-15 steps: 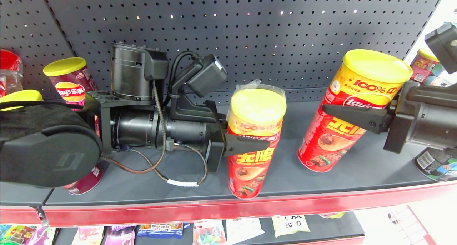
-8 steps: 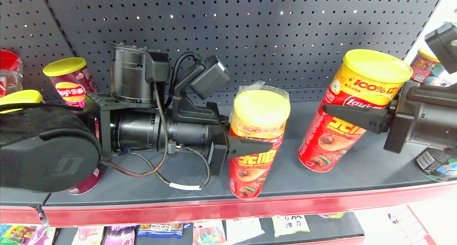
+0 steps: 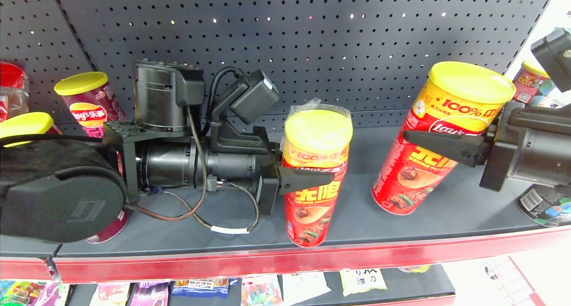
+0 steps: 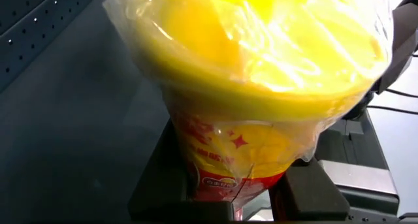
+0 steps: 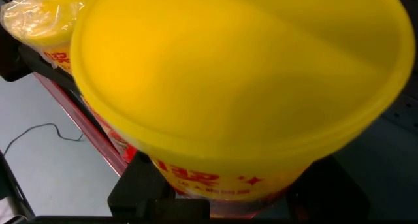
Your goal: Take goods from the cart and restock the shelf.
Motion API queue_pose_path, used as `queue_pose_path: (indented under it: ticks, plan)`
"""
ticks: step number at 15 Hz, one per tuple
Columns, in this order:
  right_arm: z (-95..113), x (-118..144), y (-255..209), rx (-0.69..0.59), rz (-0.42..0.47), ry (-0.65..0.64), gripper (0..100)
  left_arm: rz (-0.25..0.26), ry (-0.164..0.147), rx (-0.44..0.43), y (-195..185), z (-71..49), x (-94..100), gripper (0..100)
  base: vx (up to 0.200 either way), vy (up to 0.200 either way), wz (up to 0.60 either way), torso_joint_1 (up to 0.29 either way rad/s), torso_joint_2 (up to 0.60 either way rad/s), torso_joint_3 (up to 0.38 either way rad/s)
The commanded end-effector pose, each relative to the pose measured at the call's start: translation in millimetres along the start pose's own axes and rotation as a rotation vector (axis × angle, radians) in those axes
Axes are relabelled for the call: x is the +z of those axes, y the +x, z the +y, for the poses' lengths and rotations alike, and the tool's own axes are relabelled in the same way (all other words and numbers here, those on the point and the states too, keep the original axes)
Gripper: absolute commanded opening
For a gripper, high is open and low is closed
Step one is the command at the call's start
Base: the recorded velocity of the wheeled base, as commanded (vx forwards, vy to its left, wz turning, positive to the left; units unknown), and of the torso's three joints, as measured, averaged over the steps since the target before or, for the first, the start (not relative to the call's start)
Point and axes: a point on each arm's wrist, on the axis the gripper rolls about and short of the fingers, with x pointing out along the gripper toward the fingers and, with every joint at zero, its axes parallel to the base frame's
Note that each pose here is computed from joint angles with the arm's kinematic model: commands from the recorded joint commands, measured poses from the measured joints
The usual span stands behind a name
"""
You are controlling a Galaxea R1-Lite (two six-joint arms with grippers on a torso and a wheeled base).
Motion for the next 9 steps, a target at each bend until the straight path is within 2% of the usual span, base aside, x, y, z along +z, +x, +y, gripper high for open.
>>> queue_pose_path:
  ticks: [1,9]
  plan:
    - [0.0,0.2,0.4,0.001,0.0,0.0,0,0.001,0.0,-0.004,-2.6,-3.8,0.3,0,0.0,0.0,0.0,0.0,0.0,0.0]
    - [-0.3,1.2,0.7,0.0,-0.003,-0.001,0,0.007,-0.002,0.016,-5.4,-5.9,-0.7,0,0.0,0.0,0.0,0.0,0.0,0.0]
